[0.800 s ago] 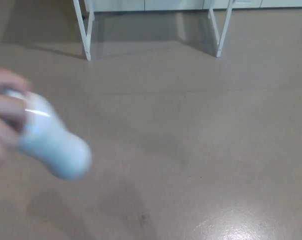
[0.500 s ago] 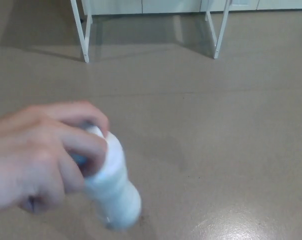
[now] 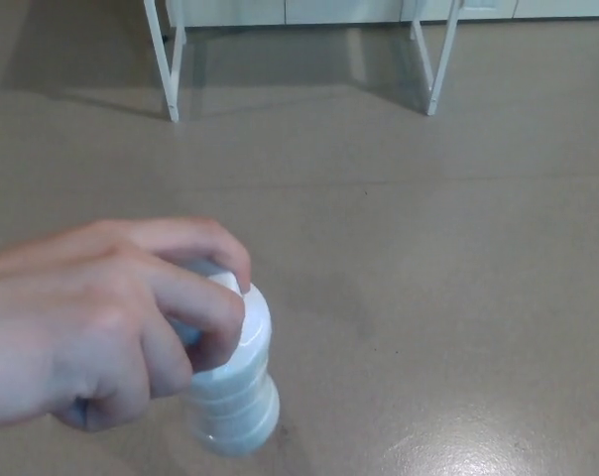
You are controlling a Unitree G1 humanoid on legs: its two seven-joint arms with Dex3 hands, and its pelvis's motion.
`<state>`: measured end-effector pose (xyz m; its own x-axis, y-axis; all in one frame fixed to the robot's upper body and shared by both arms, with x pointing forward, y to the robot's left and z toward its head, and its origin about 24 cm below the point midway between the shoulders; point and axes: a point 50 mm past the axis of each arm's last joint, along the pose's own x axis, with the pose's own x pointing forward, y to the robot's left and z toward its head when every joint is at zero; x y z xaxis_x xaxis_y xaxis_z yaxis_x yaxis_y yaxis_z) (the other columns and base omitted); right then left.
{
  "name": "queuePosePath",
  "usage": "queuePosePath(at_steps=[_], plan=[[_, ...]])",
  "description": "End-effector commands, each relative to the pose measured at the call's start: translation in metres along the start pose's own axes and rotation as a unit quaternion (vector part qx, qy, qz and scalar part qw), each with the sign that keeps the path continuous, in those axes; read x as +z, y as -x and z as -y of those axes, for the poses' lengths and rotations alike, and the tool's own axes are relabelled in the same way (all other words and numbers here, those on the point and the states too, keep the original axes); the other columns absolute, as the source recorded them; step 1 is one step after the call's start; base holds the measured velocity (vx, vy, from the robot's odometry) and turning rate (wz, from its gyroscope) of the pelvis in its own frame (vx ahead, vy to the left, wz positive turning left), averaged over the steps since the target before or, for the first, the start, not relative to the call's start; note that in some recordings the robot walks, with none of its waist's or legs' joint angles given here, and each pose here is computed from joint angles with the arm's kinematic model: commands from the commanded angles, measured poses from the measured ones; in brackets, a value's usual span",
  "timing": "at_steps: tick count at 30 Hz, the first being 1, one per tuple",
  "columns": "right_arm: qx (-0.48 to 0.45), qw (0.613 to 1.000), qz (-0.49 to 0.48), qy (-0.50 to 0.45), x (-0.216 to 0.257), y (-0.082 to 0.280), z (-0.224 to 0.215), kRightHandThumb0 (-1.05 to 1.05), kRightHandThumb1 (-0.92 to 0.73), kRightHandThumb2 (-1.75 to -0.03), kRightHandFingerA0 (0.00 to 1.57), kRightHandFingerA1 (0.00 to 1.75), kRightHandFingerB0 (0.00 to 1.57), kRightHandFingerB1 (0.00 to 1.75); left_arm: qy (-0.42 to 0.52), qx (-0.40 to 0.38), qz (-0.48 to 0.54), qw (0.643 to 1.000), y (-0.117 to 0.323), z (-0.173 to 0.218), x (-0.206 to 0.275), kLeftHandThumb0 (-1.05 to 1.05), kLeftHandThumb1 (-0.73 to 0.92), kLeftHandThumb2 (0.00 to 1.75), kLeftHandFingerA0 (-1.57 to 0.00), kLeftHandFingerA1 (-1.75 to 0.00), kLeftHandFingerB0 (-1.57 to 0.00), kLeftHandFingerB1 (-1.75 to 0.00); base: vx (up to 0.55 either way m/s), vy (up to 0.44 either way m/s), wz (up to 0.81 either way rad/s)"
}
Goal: The robot picks up a bottle from a person using its left hand and walk towards the table in frontand put the bottle on the table.
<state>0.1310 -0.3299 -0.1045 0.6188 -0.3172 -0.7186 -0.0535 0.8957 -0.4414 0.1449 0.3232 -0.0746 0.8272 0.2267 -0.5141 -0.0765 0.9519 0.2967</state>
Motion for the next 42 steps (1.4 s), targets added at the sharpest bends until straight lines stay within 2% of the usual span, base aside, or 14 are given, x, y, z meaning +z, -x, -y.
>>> queuePosePath(at_steps=[1, 6, 8, 10, 14, 15, 16, 21, 22, 28, 29, 30, 31, 42], plan=[[-0.012, 1.0, 0.002, 0.003, 0.002, -0.001, 0.008, -0.51, -0.68, -0.62, 0.58, 0.44, 0.37, 0.36, -0.021, -0.145, 0.182, 0.972, 0.022, 0.008, 0.062, -0.68, 0.44, 0.76, -0.1, -0.27, -0.1, -0.11, 0.0, 0.0, 0.0], [-0.012, 1.0, 0.004, -0.004, 0.006, -0.002, 0.009, -0.48, -0.71, -0.61, 0.58, 0.43, 0.38, 0.36, -0.079, -0.251, 0.272, 0.926, 0.052, 0.026, 0.115, -0.62, 0.4, 0.78, -0.06, -0.33, -0.06, -0.17, 0.0, 0.0, 0.0], [-0.015, 1.0, 0.007, 0.006, 0.007, -0.002, 0.012, -0.55, -0.58, -0.87, 0.53, 0.56, 0.34, 0.48, -0.099, -0.29, 0.313, 0.899, 0.07, 0.042, 0.139, -0.64, 0.44, 0.55, -0.07, -0.33, 0.0, -0.24, 0.0, 0.0, 0.0], [-0.016, 1.0, 0.004, 0.007, 0.006, -0.002, 0.013, -0.55, -0.58, -0.87, 0.53, 0.56, 0.35, 0.49, -0.115, -0.316, 0.331, 0.882, 0.078, 0.05, 0.151, -0.61, 0.37, 0.78, -0.02, -0.33, 0.0, -0.15, 0.0, 0.0, 0.0], [-0.016, 1.0, 0.004, 0.007, 0.007, -0.002, 0.013, -0.55, -0.58, -0.87, 0.53, 0.56, 0.35, 0.49, -0.115, -0.319, 0.329, 0.881, 0.081, 0.051, 0.153, -0.61, 0.37, 0.78, -0.02, -0.33, 0.0, -0.15, 0.0, 0.0, 0.0], [-0.015, 1.0, 0.001, 0.002, 0.006, -0.002, 0.012, -0.48, -0.7, -0.61, 0.6, 0.44, 0.39, 0.36, -0.126, -0.344, 0.337, 0.867, 0.082, 0.058, 0.165, -0.63, 0.37, 0.76, -0.03, -0.31, 0.0, -0.16, 0.0, 0.0, 0.0], [-0.014, 1.0, -0.003, 0.007, 0.005, -0.002, 0.012, -0.55, -0.57, -0.87, 0.54, 0.56, 0.36, 0.49, -0.139, -0.354, 0.333, 0.863, 0.082, 0.061, 0.171, -0.69, 0.45, 0.56, -0.02, -0.3, 0.0, -0.17, 0.0, 0.0, 0.0], [-0.009, 1.0, -0.005, 0.014, 0.006, -0.003, 0.012, -0.52, -0.66, -0.62, 0.6, 0.44, 0.4, 0.37, -0.146, -0.375, 0.321, 0.857, 0.082, 0.066, 0.179, -0.63, 0.38, 0.77, 0.0, -0.23, 0.0, -0.08, 0.0, 0.0, 0.0], [-0.006, 1.0, -0.004, 0.019, 0.007, -0.003, 0.012, -0.55, -0.58, -0.86, 0.54, 0.56, 0.37, 0.49, -0.163, -0.384, 0.323, 0.85, 0.081, 0.068, 0.183, -0.65, 0.39, 0.78, 0.0, -0.22, 0.0, -0.07, 0.0, 0.0, 0.0], [-0.004, 0.999, -0.001, 0.033, 0.013, -0.006, 0.01, -0.56, -0.57, -0.87, 0.55, 0.57, 0.37, 0.49, -0.196, -0.398, 0.322, 0.836, 0.081, 0.073, 0.195, -0.64, 0.37, 0.8, -0.01, -0.29, 0.0, -0.11, 0.0, 0.0, 0.0], [-0.005, 1.0, -0.002, 0.031, 0.013, -0.006, 0.01, -0.55, -0.57, -0.88, 0.56, 0.57, 0.38, 0.5, -0.198, -0.401, 0.321, 0.835, 0.081, 0.074, 0.196, -0.76, 0.43, 0.59, -0.02, -0.3, 0.0, -0.17, 0.0, 0.0, 0.0], [-0.006, 1.0, -0.004, 0.029, 0.012, -0.006, 0.01, -0.55, -0.58, -0.87, 0.55, 0.57, 0.39, 0.5, -0.199, -0.404, 0.318, 0.835, 0.082, 0.075, 0.196, -0.61, 0.35, 0.8, 0.0, -0.29, 0.0, -0.17, 0.0, 0.0, 0.0], [-0.005, 1.0, -0.006, 0.03, 0.011, -0.006, 0.009, -0.55, -0.58, -0.87, 0.55, 0.57, 0.39, 0.5, -0.201, -0.405, 0.316, 0.834, 0.082, 0.076, 0.196, -0.76, 0.43, 0.58, -0.04, -0.31, 0.0, -0.18, 0.0, 0.0, 0.0], [-0.009, 1.0, -0.006, 0.024, 0.012, -0.006, 0.014, -0.5, -0.7, -0.61, 0.61, 0.43, 0.44, 0.37, -0.217, -0.424, 0.297, 0.827, 0.081, 0.081, 0.198, -0.77, 0.44, 0.6, -0.04, -0.32, 0.0, -0.17, 0.0, 0.0, 0.0]])
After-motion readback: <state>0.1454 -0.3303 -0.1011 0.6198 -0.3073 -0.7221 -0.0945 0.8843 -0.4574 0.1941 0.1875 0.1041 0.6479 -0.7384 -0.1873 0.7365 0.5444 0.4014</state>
